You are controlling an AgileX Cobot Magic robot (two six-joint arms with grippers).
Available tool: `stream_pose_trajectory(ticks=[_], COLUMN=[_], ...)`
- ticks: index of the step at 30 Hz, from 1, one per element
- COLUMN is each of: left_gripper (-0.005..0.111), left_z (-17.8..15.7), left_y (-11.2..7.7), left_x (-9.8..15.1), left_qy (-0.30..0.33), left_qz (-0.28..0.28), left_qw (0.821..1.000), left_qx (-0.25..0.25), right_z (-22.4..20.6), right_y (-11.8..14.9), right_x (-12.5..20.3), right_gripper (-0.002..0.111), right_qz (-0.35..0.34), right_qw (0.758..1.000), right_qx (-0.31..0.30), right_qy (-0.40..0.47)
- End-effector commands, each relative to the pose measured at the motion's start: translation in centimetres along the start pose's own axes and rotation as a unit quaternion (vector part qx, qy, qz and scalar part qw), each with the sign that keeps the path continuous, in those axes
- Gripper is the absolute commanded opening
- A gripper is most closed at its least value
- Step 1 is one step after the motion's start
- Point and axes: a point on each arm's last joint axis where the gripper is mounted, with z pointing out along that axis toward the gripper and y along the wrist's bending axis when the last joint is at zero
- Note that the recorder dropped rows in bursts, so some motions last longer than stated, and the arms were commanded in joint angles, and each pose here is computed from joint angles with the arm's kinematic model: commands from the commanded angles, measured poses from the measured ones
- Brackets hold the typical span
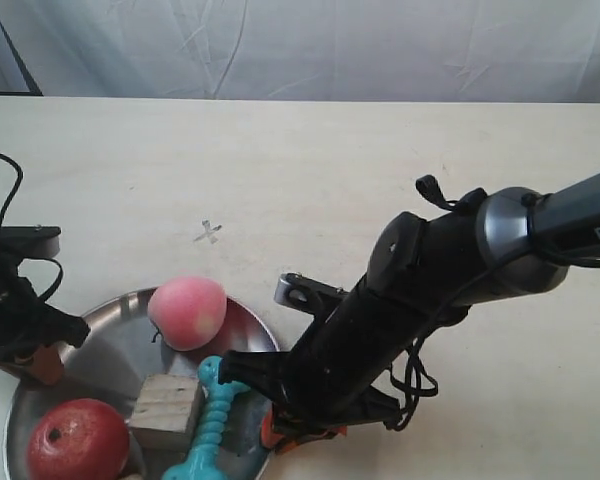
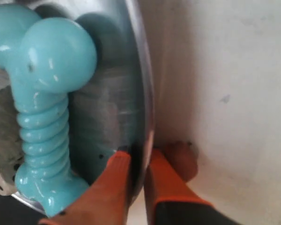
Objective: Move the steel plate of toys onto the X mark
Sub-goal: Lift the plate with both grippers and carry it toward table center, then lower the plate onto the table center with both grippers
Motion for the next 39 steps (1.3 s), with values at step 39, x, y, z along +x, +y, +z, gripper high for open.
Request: stream_pose_trajectory(ticks=[39], left_gripper=[0.000], left_z=[-4.6], left_y=[-1.6], left_x=[-19.2], left_qy=[-0.019], left_qz=[0.030], left_qw=[0.996], left_qx=[0.078], right_z=[-6.6], right_y=[-0.5], right_x=[-20.1], right_gripper=[-0.001], right_qz=[0.026], right_qw=[0.993], right_qx=[-0.084], right_qy=[-0.083])
